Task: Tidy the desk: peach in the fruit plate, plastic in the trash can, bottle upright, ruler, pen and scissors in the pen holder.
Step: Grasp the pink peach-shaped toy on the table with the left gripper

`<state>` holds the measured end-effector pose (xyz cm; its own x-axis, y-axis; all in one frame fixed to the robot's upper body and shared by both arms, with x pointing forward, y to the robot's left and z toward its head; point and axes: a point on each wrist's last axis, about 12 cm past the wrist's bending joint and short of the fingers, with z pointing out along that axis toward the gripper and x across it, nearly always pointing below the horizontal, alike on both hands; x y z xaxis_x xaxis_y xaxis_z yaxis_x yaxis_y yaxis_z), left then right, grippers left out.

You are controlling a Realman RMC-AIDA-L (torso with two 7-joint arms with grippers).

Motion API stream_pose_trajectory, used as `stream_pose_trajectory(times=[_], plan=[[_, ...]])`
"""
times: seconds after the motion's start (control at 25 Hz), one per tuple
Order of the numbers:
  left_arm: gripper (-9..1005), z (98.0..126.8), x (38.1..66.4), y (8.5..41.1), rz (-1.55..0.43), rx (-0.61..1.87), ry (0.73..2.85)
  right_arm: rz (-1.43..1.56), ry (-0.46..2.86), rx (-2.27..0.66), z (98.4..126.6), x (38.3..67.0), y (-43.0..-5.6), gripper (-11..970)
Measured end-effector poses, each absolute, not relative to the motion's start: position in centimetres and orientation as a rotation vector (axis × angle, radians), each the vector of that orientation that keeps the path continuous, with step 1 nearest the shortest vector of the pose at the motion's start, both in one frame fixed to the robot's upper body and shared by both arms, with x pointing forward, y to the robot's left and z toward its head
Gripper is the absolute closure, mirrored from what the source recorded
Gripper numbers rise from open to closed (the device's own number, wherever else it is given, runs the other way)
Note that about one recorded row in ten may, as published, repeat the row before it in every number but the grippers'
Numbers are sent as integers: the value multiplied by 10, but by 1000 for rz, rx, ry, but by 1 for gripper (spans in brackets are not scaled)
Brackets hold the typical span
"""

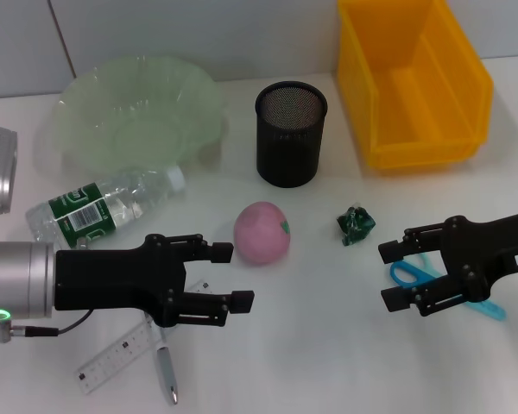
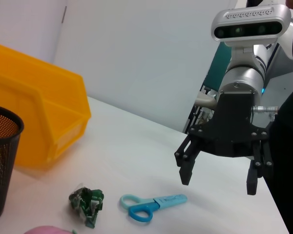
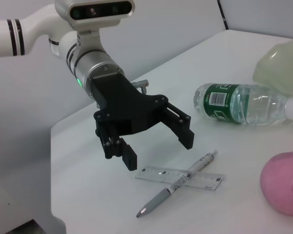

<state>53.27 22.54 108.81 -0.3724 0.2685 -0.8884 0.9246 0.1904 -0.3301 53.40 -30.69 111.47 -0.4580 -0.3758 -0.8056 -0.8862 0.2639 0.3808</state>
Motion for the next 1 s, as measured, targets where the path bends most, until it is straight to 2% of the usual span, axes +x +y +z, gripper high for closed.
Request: stream_pose_trajectory(times=[0.84,1.0], plan=[[169,1093,537,222,-1180,1141,1758,1150,1963,-1141,1115,534,-306,145],[168,1093,545,216,-1110,1125,1764,1151,1964,-1142,1114,534,-306,147]])
